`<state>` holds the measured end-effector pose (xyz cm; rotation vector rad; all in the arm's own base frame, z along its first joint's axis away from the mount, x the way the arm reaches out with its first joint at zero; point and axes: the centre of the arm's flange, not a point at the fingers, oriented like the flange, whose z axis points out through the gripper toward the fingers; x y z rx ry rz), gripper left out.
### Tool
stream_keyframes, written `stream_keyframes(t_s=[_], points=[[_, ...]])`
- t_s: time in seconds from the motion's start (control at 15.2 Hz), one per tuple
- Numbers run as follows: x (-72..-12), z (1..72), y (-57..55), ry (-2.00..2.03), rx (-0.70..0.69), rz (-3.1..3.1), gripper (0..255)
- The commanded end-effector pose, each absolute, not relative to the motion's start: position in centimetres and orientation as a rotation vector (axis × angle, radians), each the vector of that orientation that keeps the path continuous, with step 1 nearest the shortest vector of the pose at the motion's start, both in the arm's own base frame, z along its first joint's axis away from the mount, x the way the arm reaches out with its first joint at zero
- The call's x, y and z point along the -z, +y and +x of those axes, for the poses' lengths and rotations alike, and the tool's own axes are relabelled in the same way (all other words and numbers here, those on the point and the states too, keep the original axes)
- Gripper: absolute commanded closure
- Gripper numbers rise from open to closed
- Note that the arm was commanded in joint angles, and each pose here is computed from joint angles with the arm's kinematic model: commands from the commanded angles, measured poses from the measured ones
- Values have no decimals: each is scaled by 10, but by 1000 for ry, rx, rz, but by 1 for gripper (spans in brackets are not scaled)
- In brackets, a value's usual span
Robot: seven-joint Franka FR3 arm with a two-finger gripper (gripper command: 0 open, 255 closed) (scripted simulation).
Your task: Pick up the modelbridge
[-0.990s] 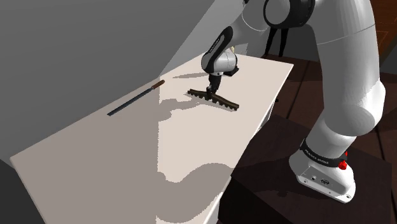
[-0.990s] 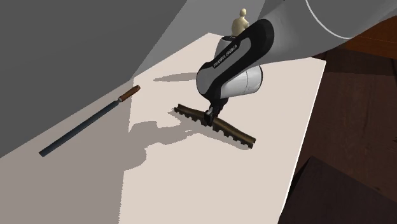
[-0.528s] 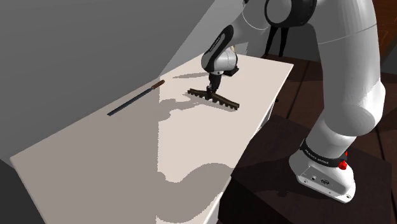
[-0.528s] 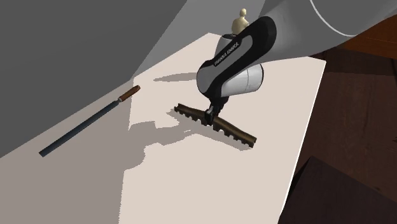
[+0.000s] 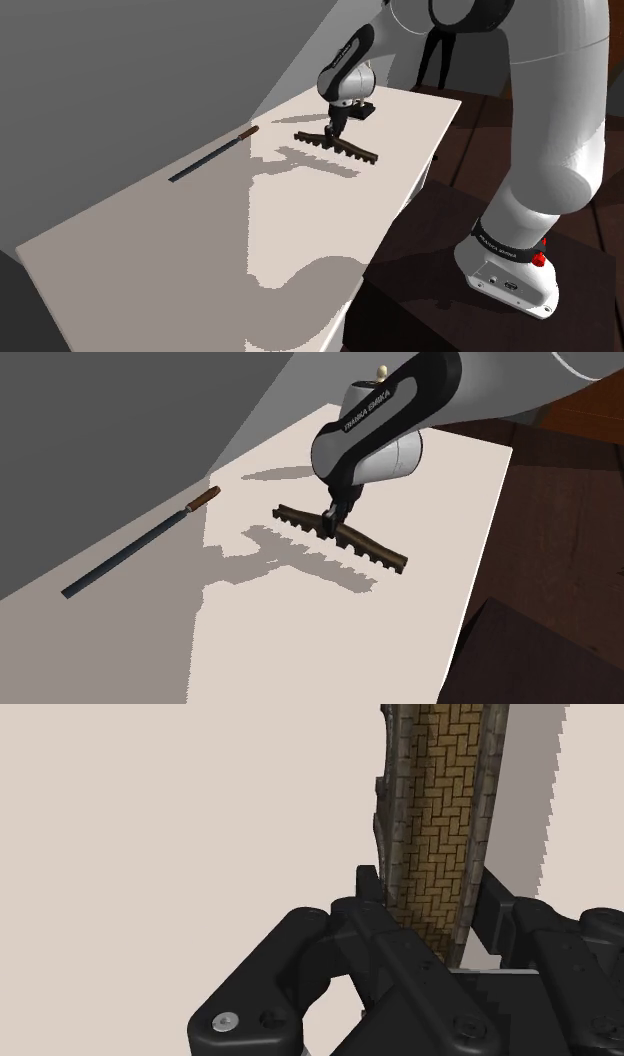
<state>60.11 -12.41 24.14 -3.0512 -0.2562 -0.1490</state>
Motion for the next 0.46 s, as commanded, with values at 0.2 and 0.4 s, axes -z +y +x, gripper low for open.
stream_keyframes(t_s=[0.2, 0.4], points=[[-268, 602, -124, -256, 149, -3051, 255], [-274, 602, -124, -256, 149, -3051, 255]])
